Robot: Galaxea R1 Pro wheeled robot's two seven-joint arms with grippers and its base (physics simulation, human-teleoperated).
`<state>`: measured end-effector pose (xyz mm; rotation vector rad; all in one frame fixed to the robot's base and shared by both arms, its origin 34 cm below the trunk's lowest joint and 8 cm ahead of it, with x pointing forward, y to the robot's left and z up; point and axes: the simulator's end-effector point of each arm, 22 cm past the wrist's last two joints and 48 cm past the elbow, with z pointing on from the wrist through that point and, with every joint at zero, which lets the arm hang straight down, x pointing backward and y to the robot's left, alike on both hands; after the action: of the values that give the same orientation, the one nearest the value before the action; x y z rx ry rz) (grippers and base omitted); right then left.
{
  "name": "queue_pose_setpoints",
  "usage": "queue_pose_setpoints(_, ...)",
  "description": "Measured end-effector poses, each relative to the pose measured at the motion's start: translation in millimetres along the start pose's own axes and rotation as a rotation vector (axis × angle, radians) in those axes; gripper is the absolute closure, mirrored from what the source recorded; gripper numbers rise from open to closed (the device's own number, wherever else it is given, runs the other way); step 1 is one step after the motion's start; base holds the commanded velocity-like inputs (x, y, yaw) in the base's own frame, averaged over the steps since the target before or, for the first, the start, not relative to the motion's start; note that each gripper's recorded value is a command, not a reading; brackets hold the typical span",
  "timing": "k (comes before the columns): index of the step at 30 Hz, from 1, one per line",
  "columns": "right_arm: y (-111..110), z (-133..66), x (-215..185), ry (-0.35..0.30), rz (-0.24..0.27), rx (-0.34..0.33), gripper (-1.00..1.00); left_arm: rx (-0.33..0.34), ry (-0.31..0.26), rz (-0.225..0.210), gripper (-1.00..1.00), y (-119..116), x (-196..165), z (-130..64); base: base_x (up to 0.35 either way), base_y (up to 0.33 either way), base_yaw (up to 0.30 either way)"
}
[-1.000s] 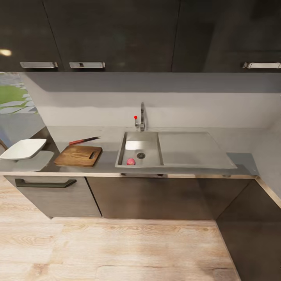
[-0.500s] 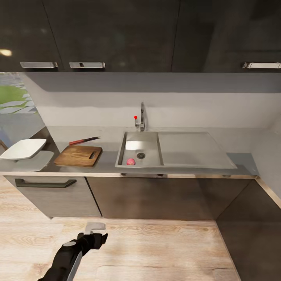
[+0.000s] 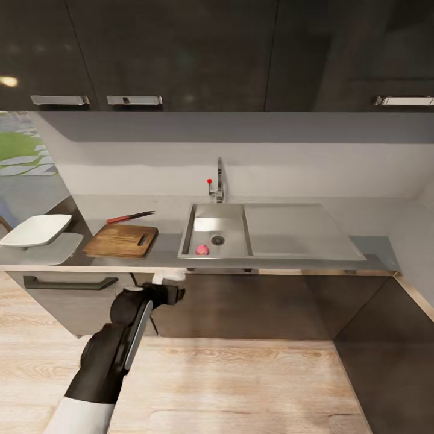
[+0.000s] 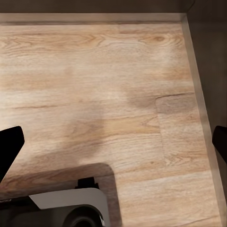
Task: In the kitchen, take the Vidalia onion out of the sink, dice it on the chopping board with the paring knife, put the diced onion into the bowl on the countertop, then place both the paring knife and the chopping board into the sink.
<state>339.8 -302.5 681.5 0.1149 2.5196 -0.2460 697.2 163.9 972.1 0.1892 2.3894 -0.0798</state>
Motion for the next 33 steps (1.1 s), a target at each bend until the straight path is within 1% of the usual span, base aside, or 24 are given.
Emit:
queue_pose_setpoints(1,0.2,0.0,0.0,0.000,0.000,0.000,-1.00,0.002,-0.012,0.002,-1.00,-1.6,-8.4,-1.0,0.000,0.000,0.000)
queue_pose_setpoints(2,0.1,-0.4,3.5,0.007,-0.002,0.000,-1.00,0.013,-0.069,0.013,-1.00,-8.9,-51.9,-5.1,0.000,0.000,0.000)
queue_pose_setpoints(3,0.2,-0.6,4.3,0.008,-0.002,-0.001,-1.00,0.010,-0.101,0.020,-1.00,-8.6,-75.0,-8.4,0.000,0.000,0.000)
queue_pose_setpoints(4,0.3,-0.6,4.7,0.009,-0.002,-0.001,-1.00,0.010,-0.108,0.023,-1.00,-8.6,-82.0,-8.7,0.000,0.000,0.000)
queue_pose_setpoints(8,0.2,-0.8,6.2,0.013,-0.003,-0.001,-1.00,0.014,-0.142,0.038,-1.00,-13.5,-128.6,-7.9,0.000,0.000,0.000)
queue_pose_setpoints(12,0.1,-0.8,6.4,0.013,-0.003,-0.001,-1.00,0.014,-0.152,0.048,-1.00,-15.2,-157.9,-6.0,0.000,0.000,0.000)
queue_pose_setpoints(13,0.0,-0.6,6.4,0.013,-0.004,-0.001,-1.00,0.012,-0.146,0.059,-1.00,-15.9,-178.5,-2.0,0.000,0.000,0.000)
queue_pose_setpoints(14,0.1,-0.9,6.5,0.013,-0.004,-0.001,-1.00,0.011,-0.146,0.062,-1.00,-15.7,-184.7,-2.0,0.000,0.000,0.000)
queue_pose_setpoints(16,0.4,-0.8,6.4,0.013,-0.004,-0.001,-1.00,0.009,-0.111,0.071,-1.00,-15.7,-191.1,7.7,0.000,0.000,0.000)
queue_pose_setpoints(21,0.4,-0.9,6.4,0.013,-0.003,-0.001,-1.00,0.004,-0.026,0.086,-1.00,-13.9,-189.8,26.8,0.000,0.000,0.000)
queue_pose_setpoints(23,0.5,-0.9,6.4,0.013,-0.003,-0.001,-1.00,0.001,0.021,0.091,-1.00,-12.4,-183.2,36.4,0.000,0.000,0.000)
queue_pose_setpoints(24,0.5,-0.8,6.4,0.013,-0.003,-0.001,-1.00,-0.002,0.066,0.097,-1.00,-11.3,-177.0,44.2,0.000,0.000,0.000)
queue_pose_setpoints(28,0.5,-0.9,6.4,0.013,-0.003,-0.001,-1.00,-0.004,0.098,0.103,-1.00,-10.8,-177.1,47.5,0.000,0.000,0.000)
queue_pose_setpoints(33,0.5,-0.9,6.4,0.013,-0.003,-0.001,-1.00,-0.004,0.098,0.105,-1.00,-10.0,-179.5,46.6,0.000,0.000,0.000)
